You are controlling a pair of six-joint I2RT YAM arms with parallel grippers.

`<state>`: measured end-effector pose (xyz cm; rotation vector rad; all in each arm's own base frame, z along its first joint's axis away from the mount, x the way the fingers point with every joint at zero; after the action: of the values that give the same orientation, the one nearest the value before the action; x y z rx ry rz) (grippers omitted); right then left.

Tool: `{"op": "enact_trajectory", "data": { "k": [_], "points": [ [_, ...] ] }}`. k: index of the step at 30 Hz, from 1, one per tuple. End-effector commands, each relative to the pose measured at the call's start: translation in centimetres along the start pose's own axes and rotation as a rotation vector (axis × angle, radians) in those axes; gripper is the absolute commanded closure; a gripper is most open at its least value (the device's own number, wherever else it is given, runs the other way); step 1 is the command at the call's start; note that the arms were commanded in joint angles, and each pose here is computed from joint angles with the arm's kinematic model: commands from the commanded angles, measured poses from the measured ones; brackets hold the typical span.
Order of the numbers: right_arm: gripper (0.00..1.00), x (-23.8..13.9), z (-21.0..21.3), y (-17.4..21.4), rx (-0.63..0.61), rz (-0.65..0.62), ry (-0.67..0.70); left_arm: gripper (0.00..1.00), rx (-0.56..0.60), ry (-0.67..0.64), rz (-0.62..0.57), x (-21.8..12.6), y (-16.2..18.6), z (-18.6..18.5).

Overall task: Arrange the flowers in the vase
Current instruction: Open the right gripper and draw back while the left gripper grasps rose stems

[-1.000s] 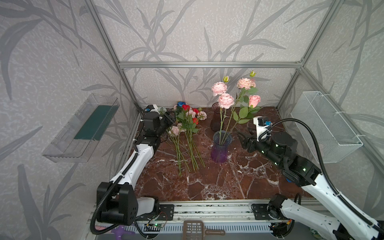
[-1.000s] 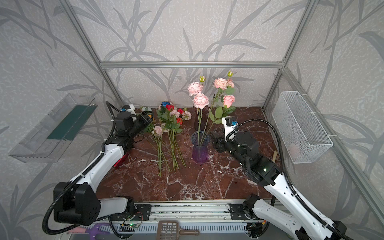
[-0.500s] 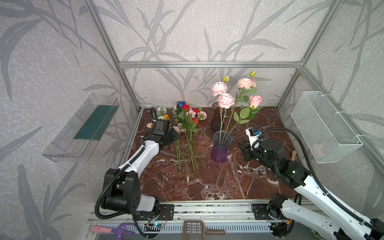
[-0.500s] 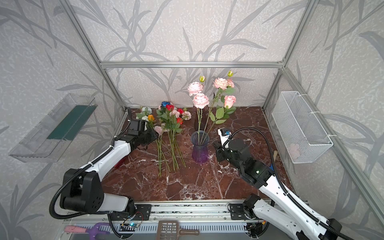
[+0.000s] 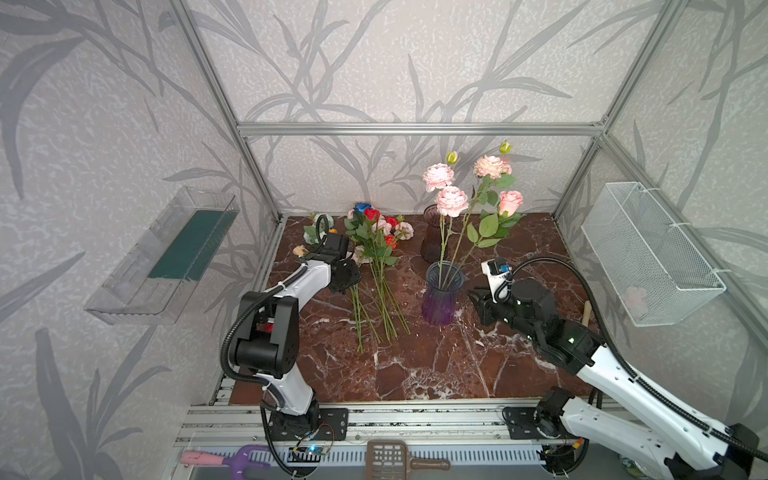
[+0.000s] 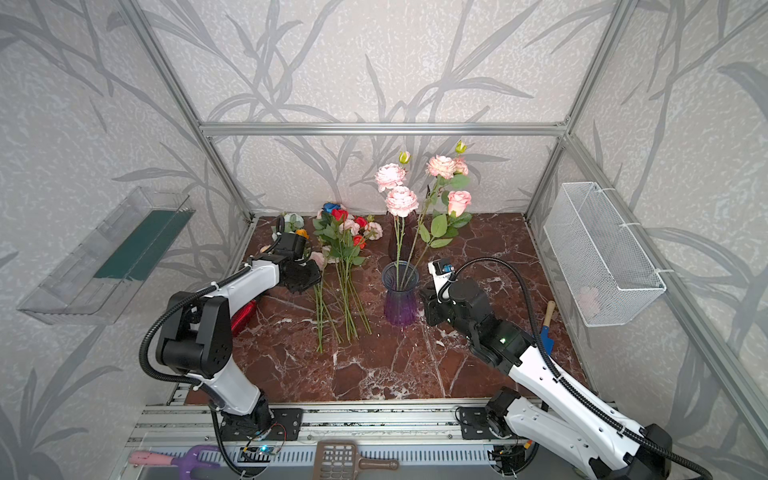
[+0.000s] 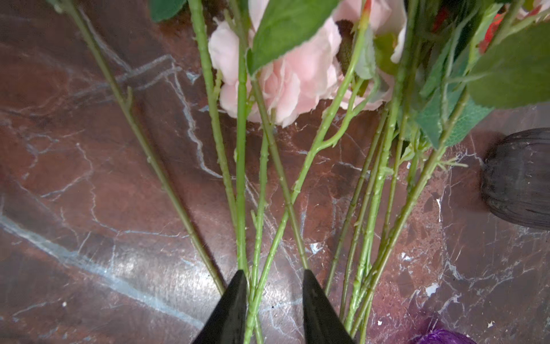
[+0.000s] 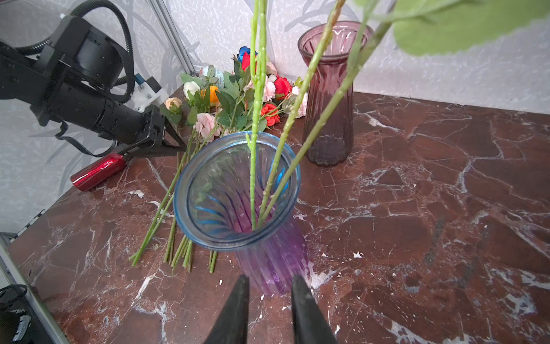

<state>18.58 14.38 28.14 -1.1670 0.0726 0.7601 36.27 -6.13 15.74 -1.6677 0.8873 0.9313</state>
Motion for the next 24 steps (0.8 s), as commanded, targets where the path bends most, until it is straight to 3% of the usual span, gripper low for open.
{"op": "enact_trajectory", "data": {
  "k": [1,15,24],
  "points": [
    [0.74,-0.3,-0.2,0.0,0.032,-0.034,-0.019,0.68,0.021,-0.065,-0.005,-0.3,-1.0,0.0],
    [0.76,0.1,-1.1,0.3,0.080,-0.020,-0.041,0.72,-0.002,-0.126,0.058,3.5,-1.0,-0.9],
    [0.78,0.0,-1.4,0.4,0.100,-0.024,-0.054,0.95,0.005,-0.110,0.040,4.2,-1.5,-1.1]
  ]
}}
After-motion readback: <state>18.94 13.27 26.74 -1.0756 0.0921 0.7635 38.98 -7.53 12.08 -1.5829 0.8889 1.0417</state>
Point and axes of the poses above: each gripper's point midway between its finger pads, its own x axis out along the fingers, its own z axis along the line the jaws close on, y = z × x, the point moved 9 cm from there along -x, back along the fingers, and after that the axes turned 15 degrees about x, right-handed, at the moved point
